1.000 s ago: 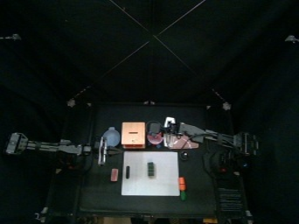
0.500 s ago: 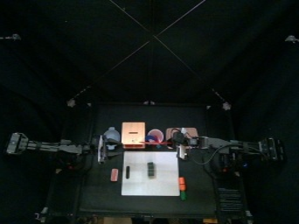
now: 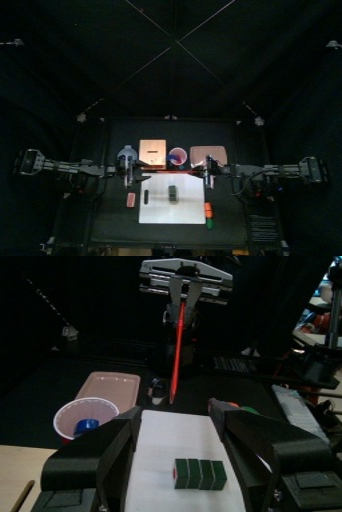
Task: Cut the sushi into 4 pieces with the knife
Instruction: Grasp knife edge with left hand
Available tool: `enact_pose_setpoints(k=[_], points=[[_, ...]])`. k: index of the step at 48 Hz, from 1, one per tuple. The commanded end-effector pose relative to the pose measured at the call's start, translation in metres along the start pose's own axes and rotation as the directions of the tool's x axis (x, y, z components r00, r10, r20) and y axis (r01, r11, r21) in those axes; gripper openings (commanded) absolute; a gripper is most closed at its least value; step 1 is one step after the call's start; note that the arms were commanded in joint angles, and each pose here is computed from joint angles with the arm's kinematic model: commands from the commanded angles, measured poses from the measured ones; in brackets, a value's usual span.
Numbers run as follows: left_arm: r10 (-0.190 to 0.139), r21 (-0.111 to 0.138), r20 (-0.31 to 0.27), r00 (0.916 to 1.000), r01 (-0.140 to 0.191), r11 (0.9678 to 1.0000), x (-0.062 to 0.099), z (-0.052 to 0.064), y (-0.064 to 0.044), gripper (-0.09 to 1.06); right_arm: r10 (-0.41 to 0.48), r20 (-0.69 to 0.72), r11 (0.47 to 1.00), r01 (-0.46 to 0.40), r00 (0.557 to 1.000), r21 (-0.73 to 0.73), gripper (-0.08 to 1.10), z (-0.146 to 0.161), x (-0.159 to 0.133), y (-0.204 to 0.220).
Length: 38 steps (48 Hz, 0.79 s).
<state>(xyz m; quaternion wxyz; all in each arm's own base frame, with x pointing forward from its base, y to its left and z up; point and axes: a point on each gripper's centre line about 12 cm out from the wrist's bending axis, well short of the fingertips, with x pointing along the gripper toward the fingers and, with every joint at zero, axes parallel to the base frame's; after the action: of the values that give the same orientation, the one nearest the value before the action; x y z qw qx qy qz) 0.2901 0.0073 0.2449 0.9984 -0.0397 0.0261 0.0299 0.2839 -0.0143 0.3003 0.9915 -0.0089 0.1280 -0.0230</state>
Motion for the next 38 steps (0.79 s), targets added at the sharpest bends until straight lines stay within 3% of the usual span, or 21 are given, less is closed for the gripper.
enact_pose_setpoints(k=[1,10,23,30,38], points=[[-0.004,0.008,0.035,0.9994,0.004,1.0,0.011,0.008,-0.001,0.9,-0.002,0.026,1.0,0.002,1.0,-0.002,0.15,0.008,0.0,-0.001],[0.001,0.012,0.053,0.9986,-0.001,0.9999,0.02,0.005,0.0,0.9,0.002,0.024,1.0,-0.001,1.0,-0.006,0.15,0.006,0.004,0.0],[-0.011,0.042,0.068,0.9976,0.008,0.9991,0.026,0.007,0.0,0.85,0.005,0.023,1.0,-0.004,1.0,-0.005,0.15,0.005,0.009,0.0],[-0.035,0.078,0.069,0.997,0.029,0.9965,0.029,0.008,-0.002,0.77,0.007,0.024,1.0,-0.007,1.0,-0.002,0.15,0.006,0.01,0.001],[-0.039,0.084,0.051,0.9979,0.035,0.9959,0.035,0.003,-0.003,0.74,0.009,0.023,1.0,-0.009,1.0,-0.001,0.15,0.006,0.01,0.002]])
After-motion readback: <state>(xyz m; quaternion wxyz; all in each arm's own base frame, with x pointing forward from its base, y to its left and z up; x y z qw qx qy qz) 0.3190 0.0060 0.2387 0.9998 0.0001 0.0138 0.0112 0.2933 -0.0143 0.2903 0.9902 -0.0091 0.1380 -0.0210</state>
